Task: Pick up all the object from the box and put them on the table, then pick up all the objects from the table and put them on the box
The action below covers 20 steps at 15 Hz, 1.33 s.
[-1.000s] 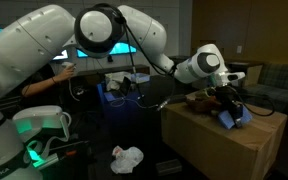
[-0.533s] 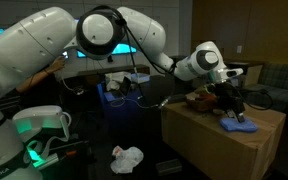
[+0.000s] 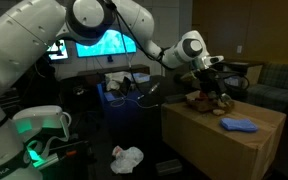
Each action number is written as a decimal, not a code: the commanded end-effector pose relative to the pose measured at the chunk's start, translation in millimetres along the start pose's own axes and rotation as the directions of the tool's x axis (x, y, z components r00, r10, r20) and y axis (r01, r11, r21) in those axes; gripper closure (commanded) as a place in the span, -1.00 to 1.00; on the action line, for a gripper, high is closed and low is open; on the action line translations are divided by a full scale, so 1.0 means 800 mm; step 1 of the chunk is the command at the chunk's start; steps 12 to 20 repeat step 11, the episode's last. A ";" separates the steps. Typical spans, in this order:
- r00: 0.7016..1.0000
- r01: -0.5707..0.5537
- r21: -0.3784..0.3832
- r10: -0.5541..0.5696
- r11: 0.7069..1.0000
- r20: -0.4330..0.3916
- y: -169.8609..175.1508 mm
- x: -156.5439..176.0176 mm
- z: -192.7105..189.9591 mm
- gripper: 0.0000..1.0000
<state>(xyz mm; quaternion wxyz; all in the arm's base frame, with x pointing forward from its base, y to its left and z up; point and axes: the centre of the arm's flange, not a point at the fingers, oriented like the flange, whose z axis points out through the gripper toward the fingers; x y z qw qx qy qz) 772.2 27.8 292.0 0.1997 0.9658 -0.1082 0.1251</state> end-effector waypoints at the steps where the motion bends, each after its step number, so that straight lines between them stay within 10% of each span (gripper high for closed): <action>1: 0.992 0.103 0.145 -0.113 0.984 0.061 0.022 -0.077 -0.073 -1.00; 10: 0.980 0.073 0.267 -0.119 0.961 0.159 0.039 -0.191 -0.190 -1.00; 11: 0.978 0.108 0.241 -0.147 0.965 0.150 0.013 -0.130 -0.157 -1.00; 20: 0.978 0.108 0.241 -0.147 0.965 0.150 0.013 -0.130 -0.157 -1.00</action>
